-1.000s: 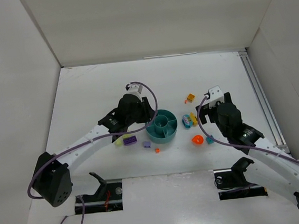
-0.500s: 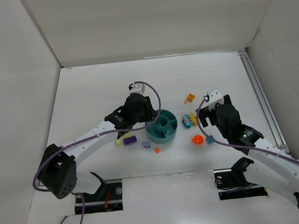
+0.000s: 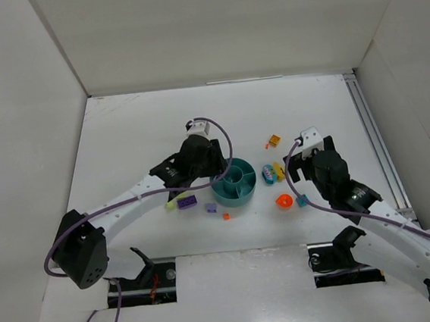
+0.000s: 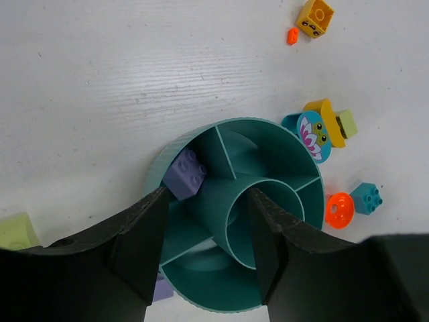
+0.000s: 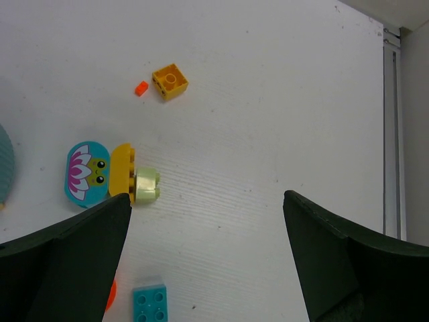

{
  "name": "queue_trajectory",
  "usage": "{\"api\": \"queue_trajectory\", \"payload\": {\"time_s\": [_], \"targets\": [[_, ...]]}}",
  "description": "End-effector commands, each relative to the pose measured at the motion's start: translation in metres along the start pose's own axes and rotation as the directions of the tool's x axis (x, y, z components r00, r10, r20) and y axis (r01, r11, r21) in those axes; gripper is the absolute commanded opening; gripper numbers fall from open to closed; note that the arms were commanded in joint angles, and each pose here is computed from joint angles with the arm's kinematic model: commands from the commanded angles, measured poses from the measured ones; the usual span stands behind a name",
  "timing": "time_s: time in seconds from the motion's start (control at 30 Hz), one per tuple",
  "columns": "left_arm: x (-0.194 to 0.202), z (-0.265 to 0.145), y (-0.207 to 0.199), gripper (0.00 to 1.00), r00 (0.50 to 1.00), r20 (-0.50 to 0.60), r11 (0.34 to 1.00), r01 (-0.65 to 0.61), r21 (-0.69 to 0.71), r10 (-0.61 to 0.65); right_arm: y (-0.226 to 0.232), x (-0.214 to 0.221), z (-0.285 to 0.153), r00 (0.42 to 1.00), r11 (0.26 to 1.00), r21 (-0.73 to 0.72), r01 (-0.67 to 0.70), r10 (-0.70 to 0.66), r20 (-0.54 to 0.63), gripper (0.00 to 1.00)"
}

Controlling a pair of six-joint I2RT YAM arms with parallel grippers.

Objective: Sort the legos into containers by color

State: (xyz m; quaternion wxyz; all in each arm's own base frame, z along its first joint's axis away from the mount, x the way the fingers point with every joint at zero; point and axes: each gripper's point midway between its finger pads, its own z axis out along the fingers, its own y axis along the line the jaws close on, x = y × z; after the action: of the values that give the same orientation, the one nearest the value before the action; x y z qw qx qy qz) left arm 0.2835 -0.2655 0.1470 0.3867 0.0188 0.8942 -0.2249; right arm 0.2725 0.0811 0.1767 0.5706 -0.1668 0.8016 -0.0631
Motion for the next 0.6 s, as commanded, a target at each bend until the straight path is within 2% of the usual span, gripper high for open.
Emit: {"api": "queue_trajectory", "payload": {"time_s": [0.0, 0.07, 0.17, 0.2, 0.23, 0.37, 0.47, 0.57], "targets": [[-0.017, -0.019, -0.015, 0.49, 0.998, 0.055, 0.998, 0.009, 0.057, -0.012, -0.005, -0.007, -0.004, 1.0, 1.0, 0.015, 0.003, -0.003, 0.031, 1.0], [-0.018, -0.023, -0.015, 0.53, 0.998, 0.058, 0.998, 0.009, 0.058, -0.013, 0.002, -0.011, -0.003, 0.998, 0.999, -0.035, 0.042, -0.04, 0.05, 1.0], [-0.015, -0.033, 0.001, 0.77, 0.997, 0.074, 1.0, 0.018, 0.007, -0.019, 0.015, -0.031, -0.008, 0.983, 0.982, -0.108, 0.155, -0.142, 0.12, 1.0], [-0.014, -0.036, 0.006, 0.93, 0.997, 0.077, 1.0, 0.018, -0.008, -0.017, 0.025, -0.033, -0.01, 0.978, 0.973, -0.141, 0.184, -0.166, 0.129, 1.0], [-0.012, -0.039, 0.011, 1.0, 0.996, 0.082, 0.999, 0.03, -0.025, -0.027, 0.031, -0.037, -0.009, 0.971, 0.963, -0.156, 0.218, -0.198, 0.135, 1.0], [-0.003, -0.05, 0.04, 1.0, 0.99, 0.1, 0.988, 0.106, -0.108, -0.096, 0.073, -0.043, -0.011, 0.942, 0.905, -0.277, 0.322, -0.279, 0.185, 1.0], [0.011, -0.056, 0.058, 1.0, 0.986, 0.085, 0.979, 0.155, -0.134, -0.144, 0.093, -0.046, -0.012, 0.926, 0.88, -0.294, 0.373, -0.33, 0.185, 1.0], [0.033, -0.059, 0.075, 1.0, 0.978, 0.043, 0.959, 0.208, -0.195, -0.204, 0.096, -0.051, -0.009, 0.931, 0.886, -0.29, 0.36, -0.321, 0.175, 1.0]]}}
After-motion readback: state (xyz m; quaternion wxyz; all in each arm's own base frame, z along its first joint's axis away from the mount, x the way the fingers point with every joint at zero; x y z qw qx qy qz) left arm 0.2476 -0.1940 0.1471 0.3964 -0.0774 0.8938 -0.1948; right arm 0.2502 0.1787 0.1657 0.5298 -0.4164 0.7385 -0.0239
